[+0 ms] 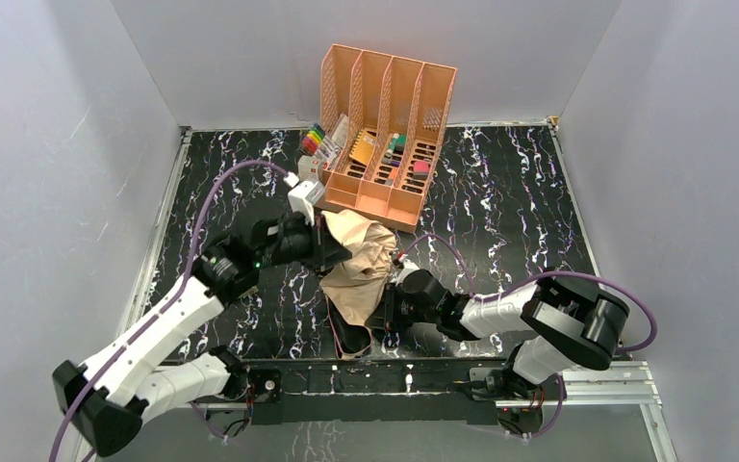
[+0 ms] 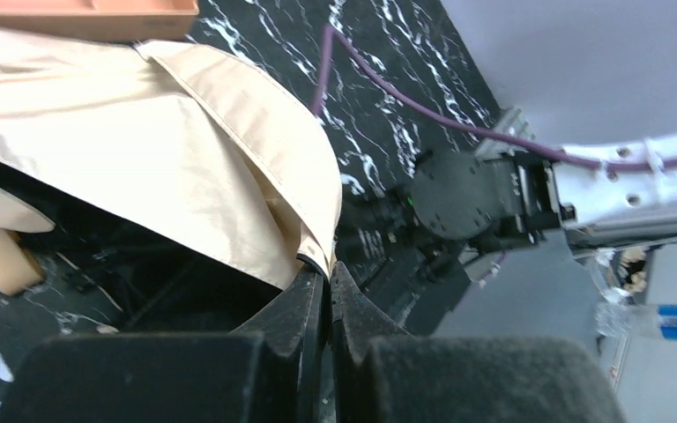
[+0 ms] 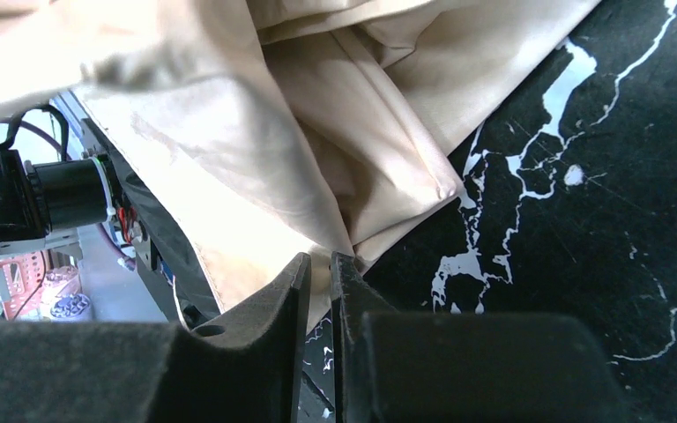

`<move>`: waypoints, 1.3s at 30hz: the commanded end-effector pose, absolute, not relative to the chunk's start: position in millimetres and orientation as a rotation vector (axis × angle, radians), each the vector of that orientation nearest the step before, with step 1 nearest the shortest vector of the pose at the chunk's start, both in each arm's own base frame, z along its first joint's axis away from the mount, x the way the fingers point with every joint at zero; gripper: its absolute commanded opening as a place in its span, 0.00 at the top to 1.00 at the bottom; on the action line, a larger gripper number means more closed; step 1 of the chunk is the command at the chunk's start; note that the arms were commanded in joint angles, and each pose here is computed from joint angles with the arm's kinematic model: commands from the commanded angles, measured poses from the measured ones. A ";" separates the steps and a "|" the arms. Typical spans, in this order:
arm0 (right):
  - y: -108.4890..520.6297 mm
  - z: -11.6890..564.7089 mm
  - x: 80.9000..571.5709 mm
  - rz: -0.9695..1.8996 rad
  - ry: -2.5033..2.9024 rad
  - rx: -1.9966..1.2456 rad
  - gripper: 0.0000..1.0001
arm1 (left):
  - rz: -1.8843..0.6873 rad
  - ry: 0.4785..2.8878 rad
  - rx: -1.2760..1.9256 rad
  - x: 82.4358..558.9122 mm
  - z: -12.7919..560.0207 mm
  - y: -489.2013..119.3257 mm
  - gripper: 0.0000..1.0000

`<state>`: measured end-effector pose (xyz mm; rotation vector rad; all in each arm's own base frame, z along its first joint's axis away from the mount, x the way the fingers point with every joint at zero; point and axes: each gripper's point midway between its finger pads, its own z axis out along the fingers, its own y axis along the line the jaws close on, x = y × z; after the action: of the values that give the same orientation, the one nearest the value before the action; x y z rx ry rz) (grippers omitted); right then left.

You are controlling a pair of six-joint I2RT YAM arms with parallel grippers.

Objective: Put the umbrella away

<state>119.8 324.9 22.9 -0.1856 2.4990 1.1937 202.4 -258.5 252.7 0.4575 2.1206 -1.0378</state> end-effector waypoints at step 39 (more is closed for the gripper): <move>295.4 173.9 144.1 1.124 2.123 -0.306 0.63 | -1.234 2.358 0.476 50.5 47.3 -271.0 0.34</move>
<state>135.0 272.1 125.0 -0.2193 2.2747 1.0224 53.1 -273.5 52.7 0.4778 2.3551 -1.2296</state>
